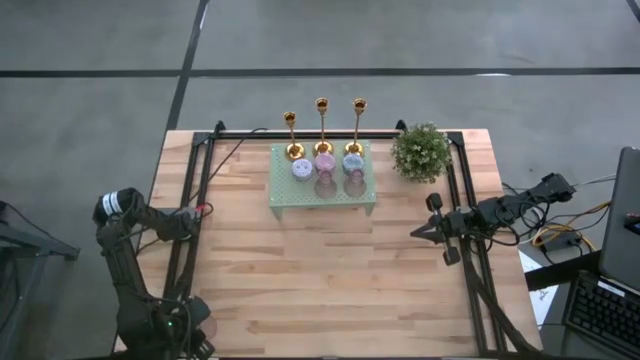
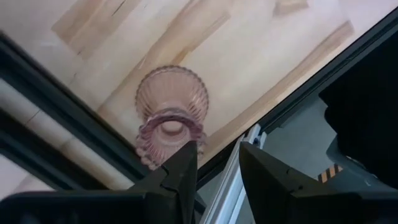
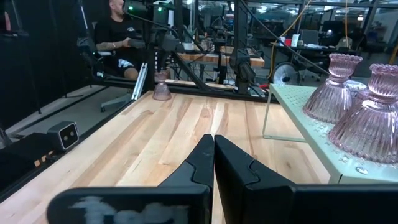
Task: Pick & Place candle stick holders
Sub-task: Put the pink glass candle holder on the shelf
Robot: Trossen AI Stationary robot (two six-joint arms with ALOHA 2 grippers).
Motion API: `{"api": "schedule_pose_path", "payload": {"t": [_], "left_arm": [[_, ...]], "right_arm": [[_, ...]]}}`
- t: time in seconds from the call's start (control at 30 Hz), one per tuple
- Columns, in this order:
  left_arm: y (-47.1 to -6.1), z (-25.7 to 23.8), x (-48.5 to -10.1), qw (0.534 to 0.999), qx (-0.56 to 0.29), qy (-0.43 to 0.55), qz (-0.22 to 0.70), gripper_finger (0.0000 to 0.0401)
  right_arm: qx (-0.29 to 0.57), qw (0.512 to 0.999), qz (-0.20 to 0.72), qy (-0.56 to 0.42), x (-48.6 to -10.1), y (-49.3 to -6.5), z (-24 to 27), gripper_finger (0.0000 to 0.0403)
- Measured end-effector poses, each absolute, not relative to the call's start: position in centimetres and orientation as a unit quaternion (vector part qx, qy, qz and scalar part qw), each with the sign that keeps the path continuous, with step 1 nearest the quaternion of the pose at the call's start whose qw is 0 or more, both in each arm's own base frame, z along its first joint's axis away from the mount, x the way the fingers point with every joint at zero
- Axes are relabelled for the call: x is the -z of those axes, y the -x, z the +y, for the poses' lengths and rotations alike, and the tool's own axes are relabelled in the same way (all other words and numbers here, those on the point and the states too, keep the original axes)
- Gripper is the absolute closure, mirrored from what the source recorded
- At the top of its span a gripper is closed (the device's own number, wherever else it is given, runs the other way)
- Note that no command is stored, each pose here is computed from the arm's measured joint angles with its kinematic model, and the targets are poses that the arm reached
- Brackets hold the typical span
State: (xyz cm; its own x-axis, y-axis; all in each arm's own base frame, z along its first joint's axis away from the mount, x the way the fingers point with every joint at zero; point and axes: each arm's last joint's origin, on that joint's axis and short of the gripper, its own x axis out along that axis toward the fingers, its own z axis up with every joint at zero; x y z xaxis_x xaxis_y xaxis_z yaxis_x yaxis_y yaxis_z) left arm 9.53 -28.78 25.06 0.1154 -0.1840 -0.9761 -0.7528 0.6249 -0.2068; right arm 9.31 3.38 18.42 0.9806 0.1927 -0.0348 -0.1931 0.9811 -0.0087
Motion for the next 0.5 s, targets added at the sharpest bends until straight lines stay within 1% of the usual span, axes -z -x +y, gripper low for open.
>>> {"api": "schedule_pose_path", "payload": {"t": [0.27, 0.5], "left_arm": [[-9.4, -28.5, -24.6, 0.637, -0.242, 0.373, 0.630, 0.0279], [-9.6, -28.4, -23.6, 0.635, -0.242, 0.374, 0.630, 0.0279]], "right_arm": [[-0.097, 0.995, 0.017, 0.007, -18.4, -9.3, 3.4, 0.0394], [-0.097, 0.995, 0.017, 0.006, -18.4, -9.3, 3.4, 0.0394]]}}
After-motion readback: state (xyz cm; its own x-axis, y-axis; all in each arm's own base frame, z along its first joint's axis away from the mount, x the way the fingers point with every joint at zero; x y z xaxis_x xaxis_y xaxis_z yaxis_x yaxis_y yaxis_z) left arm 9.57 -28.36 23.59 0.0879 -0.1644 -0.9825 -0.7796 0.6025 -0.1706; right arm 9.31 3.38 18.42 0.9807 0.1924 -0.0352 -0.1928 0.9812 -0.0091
